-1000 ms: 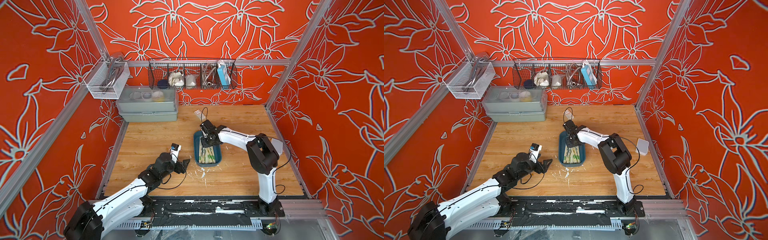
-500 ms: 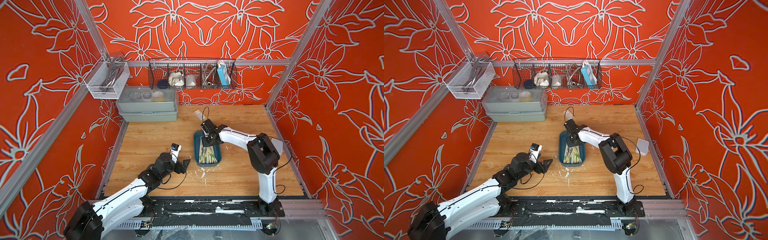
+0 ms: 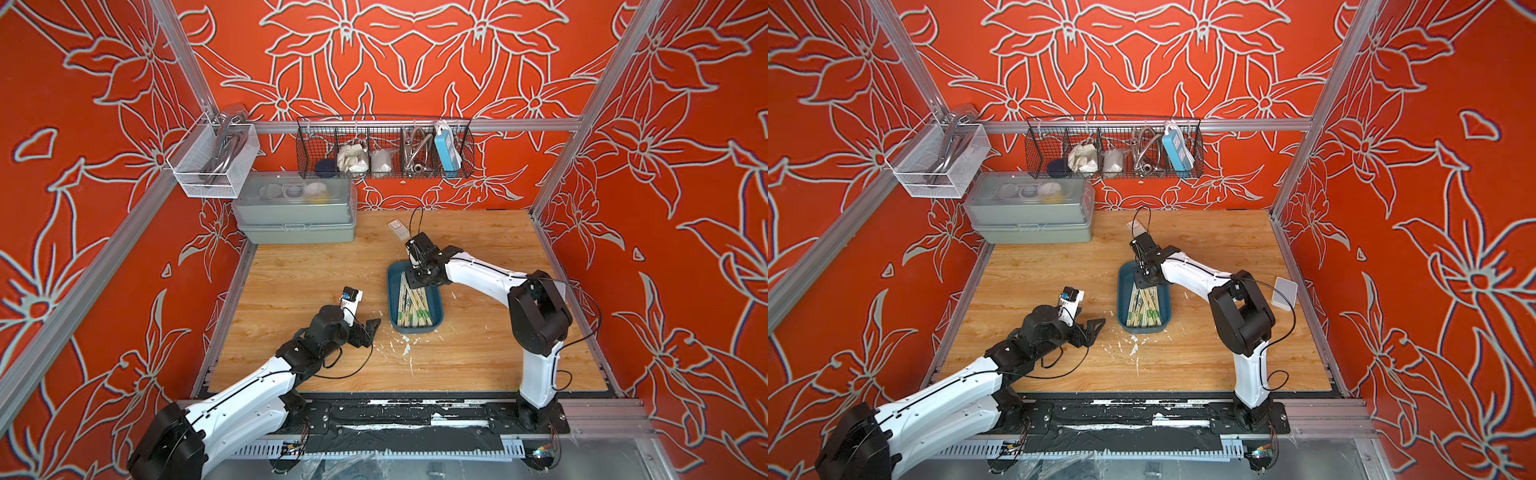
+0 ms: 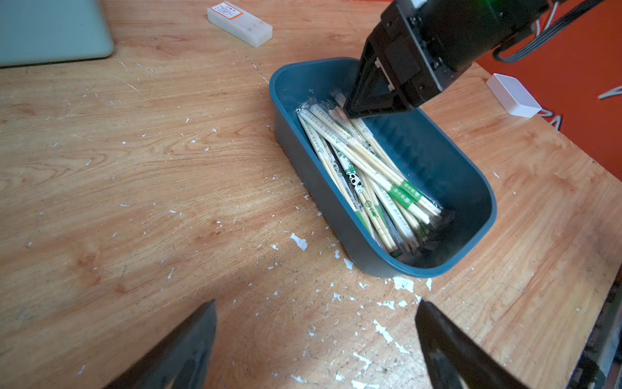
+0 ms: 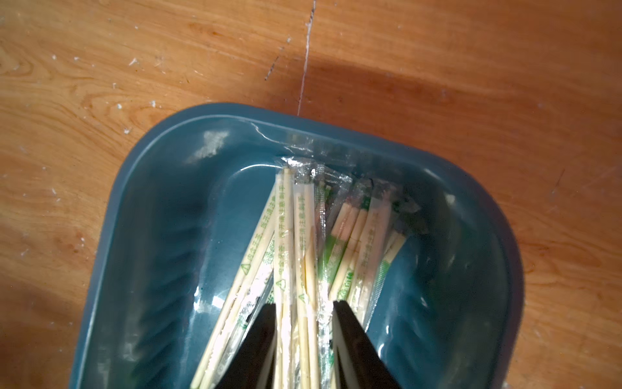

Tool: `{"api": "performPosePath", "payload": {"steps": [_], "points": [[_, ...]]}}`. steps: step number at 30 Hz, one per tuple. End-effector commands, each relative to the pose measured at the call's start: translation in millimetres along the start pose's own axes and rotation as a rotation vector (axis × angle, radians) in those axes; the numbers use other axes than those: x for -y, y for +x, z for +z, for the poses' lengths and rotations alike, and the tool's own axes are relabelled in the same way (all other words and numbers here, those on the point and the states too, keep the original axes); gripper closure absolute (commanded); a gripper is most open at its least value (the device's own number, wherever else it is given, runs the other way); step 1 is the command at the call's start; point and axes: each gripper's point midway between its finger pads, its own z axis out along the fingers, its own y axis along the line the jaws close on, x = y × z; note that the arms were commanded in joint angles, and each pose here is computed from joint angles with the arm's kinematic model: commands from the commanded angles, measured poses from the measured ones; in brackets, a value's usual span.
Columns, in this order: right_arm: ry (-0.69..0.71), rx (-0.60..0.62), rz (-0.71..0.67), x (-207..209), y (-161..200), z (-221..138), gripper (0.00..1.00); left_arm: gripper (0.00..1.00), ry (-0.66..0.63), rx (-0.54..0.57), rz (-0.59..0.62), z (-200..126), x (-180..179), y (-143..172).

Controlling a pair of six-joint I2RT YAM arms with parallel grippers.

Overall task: Take the paired disposable chopsticks out of the storage box
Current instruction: Pick up the paired disposable chopsticks from the storage box.

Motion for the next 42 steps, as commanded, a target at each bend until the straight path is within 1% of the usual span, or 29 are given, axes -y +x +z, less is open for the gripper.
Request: {"api": "performPosePath", "payload": {"steps": [1, 15, 19, 23, 26, 31, 34, 39, 42], "points": [[0.032, -0.054, -0.004, 7.9, 8.9, 10.5, 0.66, 0.08, 0.022, 0.032, 0.015, -1.3, 7.6, -14.7], [0.041, -0.102, -0.016, 9.0, 16.2, 37.2, 0.74, 0.07, 0.028, 0.023, 0.021, -0.9, 8.6, -13.3], [0.043, -0.108, -0.015, 9.5, 17.4, 39.4, 0.76, 0.07, 0.026, 0.025, 0.022, -1.5, 8.4, -14.0], [0.034, -0.098, -0.012, 7.6, 14.3, 34.6, 0.82, 0.07, 0.024, 0.021, 0.023, -0.9, 7.7, -12.5], [0.02, -0.085, -0.002, 5.0, 10.3, 26.3, 0.85, 0.06, 0.024, 0.023, 0.022, -0.4, 8.0, -13.4], [0.01, -0.047, 0.02, 3.7, 1.9, 4.1, 0.86, 0.06, 0.022, 0.017, 0.022, 1.1, 7.6, -12.5], [0.001, -0.01, 0.033, 2.8, -5.8, -13.8, 0.86, 0.02, 0.017, 0.018, 0.017, 1.6, 6.7, -12.6], [0.003, 0.058, 0.056, 6.3, -18.0, -46.1, 0.86, 0.02, -0.005, 0.029, 0.011, 0.4, 2.7, -13.5], [-0.003, 0.114, 0.108, 16.6, -25.8, -68.9, 0.87, 0.02, -0.02, 0.043, 0.009, -1.9, -0.2, -14.8]]}}
